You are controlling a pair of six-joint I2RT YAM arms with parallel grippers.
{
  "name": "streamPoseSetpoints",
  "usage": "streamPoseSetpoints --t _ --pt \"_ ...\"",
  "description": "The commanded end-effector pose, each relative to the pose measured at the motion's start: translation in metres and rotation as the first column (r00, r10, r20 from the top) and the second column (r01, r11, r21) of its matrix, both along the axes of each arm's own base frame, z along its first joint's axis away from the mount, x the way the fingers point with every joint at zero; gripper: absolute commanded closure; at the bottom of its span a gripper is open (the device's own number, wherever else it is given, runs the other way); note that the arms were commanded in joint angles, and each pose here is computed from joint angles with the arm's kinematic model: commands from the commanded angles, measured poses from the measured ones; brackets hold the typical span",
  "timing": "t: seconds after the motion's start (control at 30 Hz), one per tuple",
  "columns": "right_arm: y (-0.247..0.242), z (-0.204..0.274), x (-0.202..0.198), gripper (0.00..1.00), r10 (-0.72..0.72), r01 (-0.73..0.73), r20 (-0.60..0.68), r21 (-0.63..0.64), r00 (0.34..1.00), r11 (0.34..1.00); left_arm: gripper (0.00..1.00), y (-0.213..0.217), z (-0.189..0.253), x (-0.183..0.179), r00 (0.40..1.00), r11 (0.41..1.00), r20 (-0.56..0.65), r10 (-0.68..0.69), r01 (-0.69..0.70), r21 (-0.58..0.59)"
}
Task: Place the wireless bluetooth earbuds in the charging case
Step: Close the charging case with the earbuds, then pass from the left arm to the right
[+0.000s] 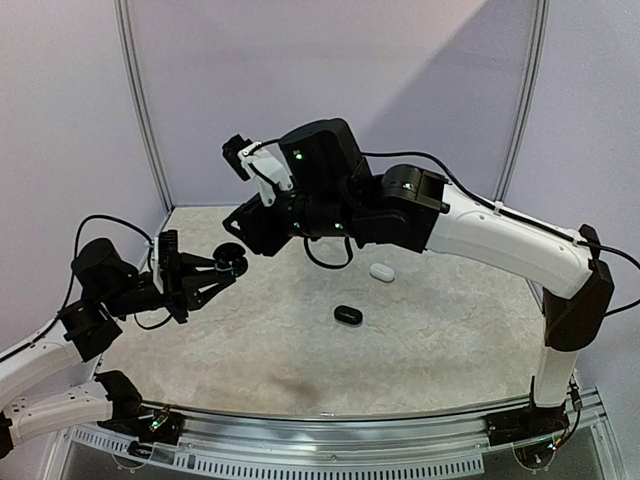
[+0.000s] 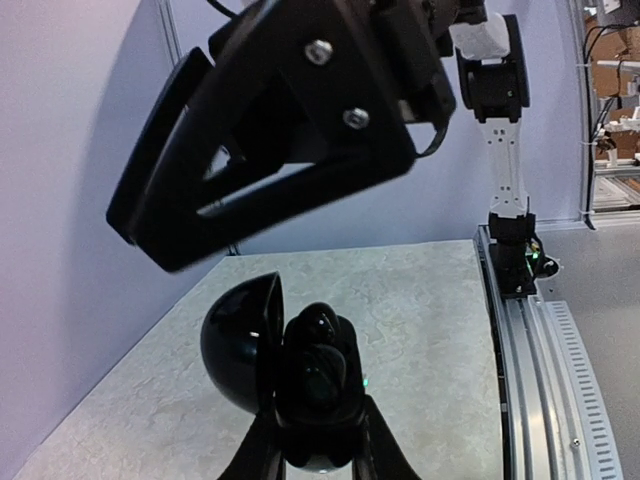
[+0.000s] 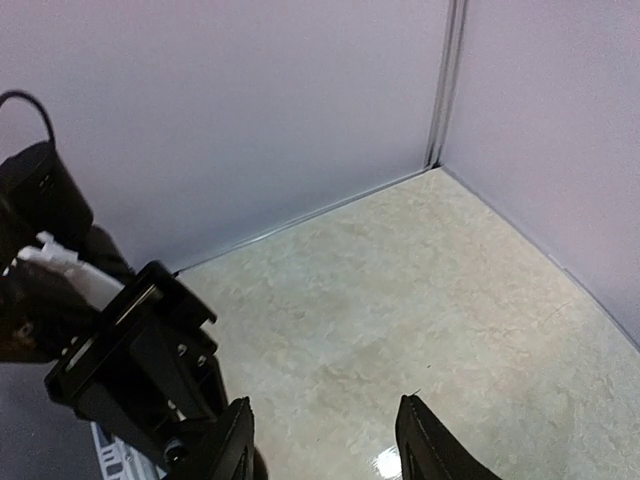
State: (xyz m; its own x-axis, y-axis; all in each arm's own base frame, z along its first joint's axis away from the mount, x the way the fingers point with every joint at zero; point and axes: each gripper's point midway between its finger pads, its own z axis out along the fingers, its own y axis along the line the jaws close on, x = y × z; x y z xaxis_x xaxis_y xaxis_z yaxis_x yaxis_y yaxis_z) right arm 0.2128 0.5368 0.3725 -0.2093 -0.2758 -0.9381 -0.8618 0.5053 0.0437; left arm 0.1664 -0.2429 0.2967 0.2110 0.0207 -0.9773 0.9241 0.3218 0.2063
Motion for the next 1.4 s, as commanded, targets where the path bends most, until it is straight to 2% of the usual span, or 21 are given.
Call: streamPoseSetpoints --t 0.0,0.13,0.27,0.4,0.67,0.83,1.07,1.27,1.37 --pt "0.002 -0.038 -0.033 0.52 0.121 -0.133 -0.132 -0.094 0.984 0.987 1.0 -0.005 0.01 -0.008 0.998 0.999 0.016 -0.053 0.053 -0.001" --pt "-0.001 -0.041 -0.047 0.54 0.154 -0.169 -0.139 -0.102 0.978 0.98 1.0 -0.006 0.009 -0.006 0.999 0.999 0.0 -0.044 0.044 0.006" --pt "-0.002 -0.035 -0.065 0.63 0.236 -0.248 -0.165 -0.059 0.958 0.967 1.0 -0.007 0.005 -0.003 0.999 0.999 -0.006 -0.039 0.039 0.022" --pt "-0.004 -0.031 -0.091 0.64 0.352 -0.363 -0.218 -0.013 0.91 0.932 1.0 -0.006 0.001 0.0 1.0 0.999 -0.015 -0.021 0.022 0.039" --pt "-0.011 -0.033 -0.109 0.66 0.395 -0.414 -0.283 -0.006 0.874 0.91 1.0 -0.005 -0.003 0.006 0.999 0.999 -0.039 0.009 -0.007 0.052" --pt "-0.019 -0.037 -0.104 0.61 0.348 -0.374 -0.28 -0.044 0.895 0.926 1.0 -0.006 -0.002 0.006 0.999 0.999 -0.041 0.005 -0.003 0.05" --pt "-0.038 -0.034 -0.084 0.36 0.257 -0.271 -0.176 -0.059 0.95 0.961 1.0 -0.009 0.0 -0.008 0.993 0.997 -0.09 -0.077 0.079 0.019" --pt "-0.049 -0.036 -0.063 0.34 0.191 -0.197 -0.138 -0.028 0.972 0.98 1.0 -0.016 0.008 -0.03 0.954 0.972 -0.189 -0.234 0.227 -0.057" --pt "-0.045 -0.035 -0.064 0.35 0.216 -0.217 -0.119 -0.002 0.969 0.976 1.0 -0.018 0.009 -0.036 0.933 0.959 -0.225 -0.282 0.271 -0.078"
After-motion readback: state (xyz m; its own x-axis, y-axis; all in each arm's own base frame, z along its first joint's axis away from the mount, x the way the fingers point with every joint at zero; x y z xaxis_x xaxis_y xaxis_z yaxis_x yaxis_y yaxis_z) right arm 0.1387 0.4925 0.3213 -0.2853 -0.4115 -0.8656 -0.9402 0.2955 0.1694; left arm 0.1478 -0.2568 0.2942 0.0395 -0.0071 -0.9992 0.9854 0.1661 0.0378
